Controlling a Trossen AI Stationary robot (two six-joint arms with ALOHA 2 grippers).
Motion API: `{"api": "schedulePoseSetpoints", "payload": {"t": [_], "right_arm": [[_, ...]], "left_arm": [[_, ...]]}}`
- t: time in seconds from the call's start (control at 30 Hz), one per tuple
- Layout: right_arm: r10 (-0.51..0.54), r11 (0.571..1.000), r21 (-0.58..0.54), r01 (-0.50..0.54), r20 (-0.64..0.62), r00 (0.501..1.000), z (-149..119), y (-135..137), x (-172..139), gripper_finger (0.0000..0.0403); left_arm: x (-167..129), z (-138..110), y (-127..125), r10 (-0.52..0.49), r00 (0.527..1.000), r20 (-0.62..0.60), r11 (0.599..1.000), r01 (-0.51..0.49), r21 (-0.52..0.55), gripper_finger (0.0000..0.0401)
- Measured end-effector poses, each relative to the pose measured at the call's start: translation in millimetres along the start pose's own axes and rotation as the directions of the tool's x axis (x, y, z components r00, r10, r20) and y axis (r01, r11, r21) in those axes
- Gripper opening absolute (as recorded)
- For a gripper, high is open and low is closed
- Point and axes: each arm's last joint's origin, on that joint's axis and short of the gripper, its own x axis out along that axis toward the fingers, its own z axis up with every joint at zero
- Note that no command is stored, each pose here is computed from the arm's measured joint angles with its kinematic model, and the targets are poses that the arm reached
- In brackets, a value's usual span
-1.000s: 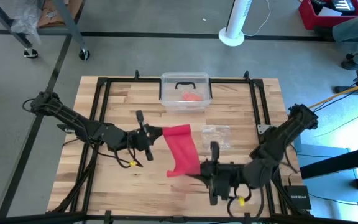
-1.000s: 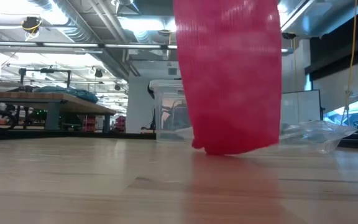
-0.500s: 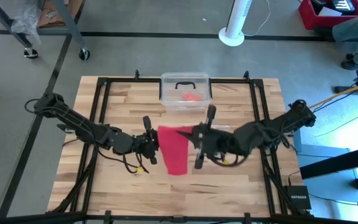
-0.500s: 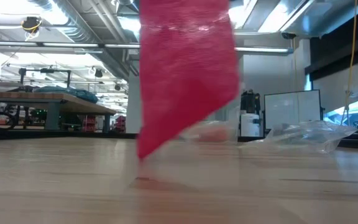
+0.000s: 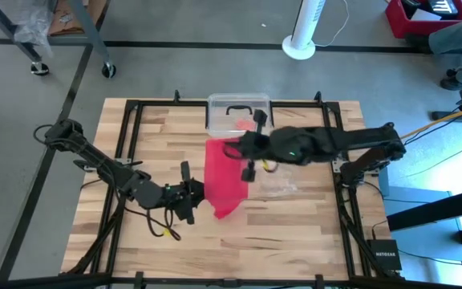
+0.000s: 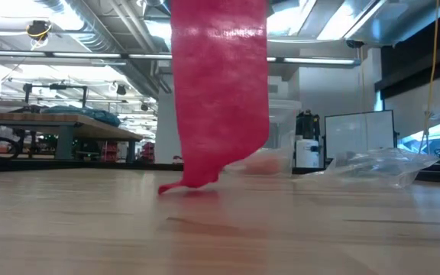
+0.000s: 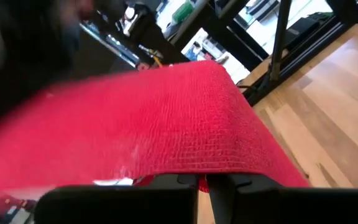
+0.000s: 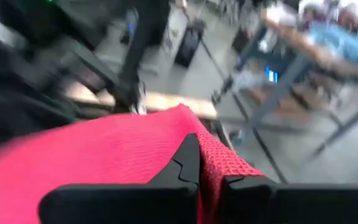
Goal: Roll bandage
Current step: Roll the red bandage
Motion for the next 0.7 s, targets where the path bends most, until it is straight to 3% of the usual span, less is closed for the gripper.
{"api": "schedulePoseSetpoints", "payload": {"t": [0.17, 0.4, 0.53, 0.7], "right_arm": [[-0.022, 0.999, 0.046, 0.028, -0.133, 0.991, -33, -3, 22, 0.0004], [0.047, 0.986, 0.168, 0.003, -0.290, 0.956, -94, 0, 51, 0.0017], [0.150, 0.959, 0.278, -0.054, -0.336, 0.930, -116, 1, 59, 0.0060], [0.180, 0.951, 0.299, -0.075, -0.341, 0.922, -111, -2, 57, 0.0146]], "left_arm": [[-4, 3, -3, -0.002, 1.000, 0.003, 1.000, 0.002, 0.006, 0.0004], [-3, 1, -3, 0.008, 1.000, -0.019, 0.998, -0.009, -0.060, 0.0004], [0, -5, -3, -0.009, 0.999, -0.053, 0.995, 0.004, -0.095, 0.0004], [5, -13, -2, -0.021, 0.994, -0.103, 0.988, 0.005, -0.155, 0.0004]]}}
